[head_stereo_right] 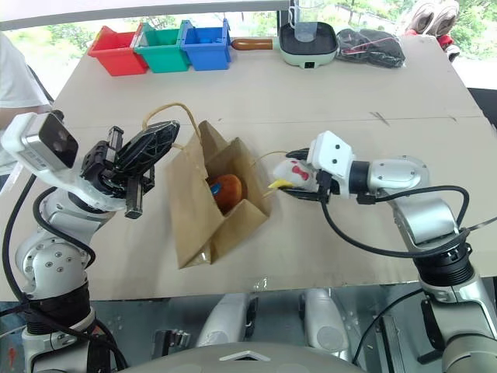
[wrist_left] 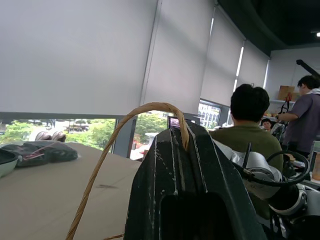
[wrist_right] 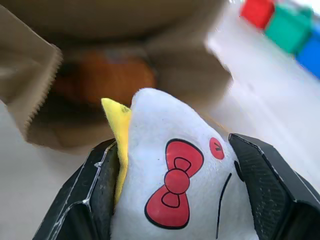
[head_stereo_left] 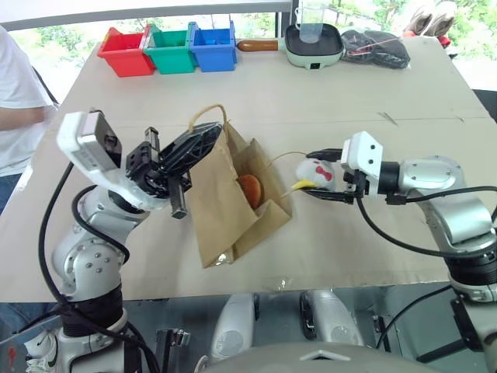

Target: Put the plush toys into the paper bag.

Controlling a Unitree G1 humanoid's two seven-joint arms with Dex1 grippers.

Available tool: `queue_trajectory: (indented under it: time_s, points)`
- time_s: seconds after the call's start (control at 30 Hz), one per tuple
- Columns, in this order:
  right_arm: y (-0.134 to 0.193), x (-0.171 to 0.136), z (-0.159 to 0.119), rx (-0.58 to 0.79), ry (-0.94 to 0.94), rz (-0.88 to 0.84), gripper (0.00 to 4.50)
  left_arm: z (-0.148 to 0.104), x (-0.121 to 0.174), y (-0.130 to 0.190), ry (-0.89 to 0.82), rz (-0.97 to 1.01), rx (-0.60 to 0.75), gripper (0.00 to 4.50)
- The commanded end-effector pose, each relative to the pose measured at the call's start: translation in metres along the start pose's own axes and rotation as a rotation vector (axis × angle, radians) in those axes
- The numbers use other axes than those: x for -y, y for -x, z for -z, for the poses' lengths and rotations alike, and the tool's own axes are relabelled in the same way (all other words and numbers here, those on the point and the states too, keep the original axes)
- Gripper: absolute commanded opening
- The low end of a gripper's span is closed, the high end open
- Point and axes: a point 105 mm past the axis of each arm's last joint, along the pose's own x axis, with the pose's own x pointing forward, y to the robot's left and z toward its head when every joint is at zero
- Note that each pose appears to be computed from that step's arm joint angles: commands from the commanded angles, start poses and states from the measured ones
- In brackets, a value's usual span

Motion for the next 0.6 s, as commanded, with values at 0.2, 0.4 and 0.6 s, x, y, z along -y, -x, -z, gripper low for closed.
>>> queue_trajectory:
  time_s: [0.2, 0.4, 0.6]
  points:
    - [-0.049, -0.028, -0.025, 0.049, 0.351, -0.335, 3.14, -0.005, 0.014, -0.012, -0.024, 0.092, 0.031, 0.0]
    - [-0.067, -0.036, -0.007, 0.03, 0.53, -0.502, 4.42, -0.007, 0.023, -0.011, -0.008, 0.14, 0.021, 0.0]
    - [-0.061, -0.031, -0.014, 0.099, 0.457, -0.444, 4.42, -0.011, 0.023, 0.0, -0.035, 0.085, 0.012, 0.0]
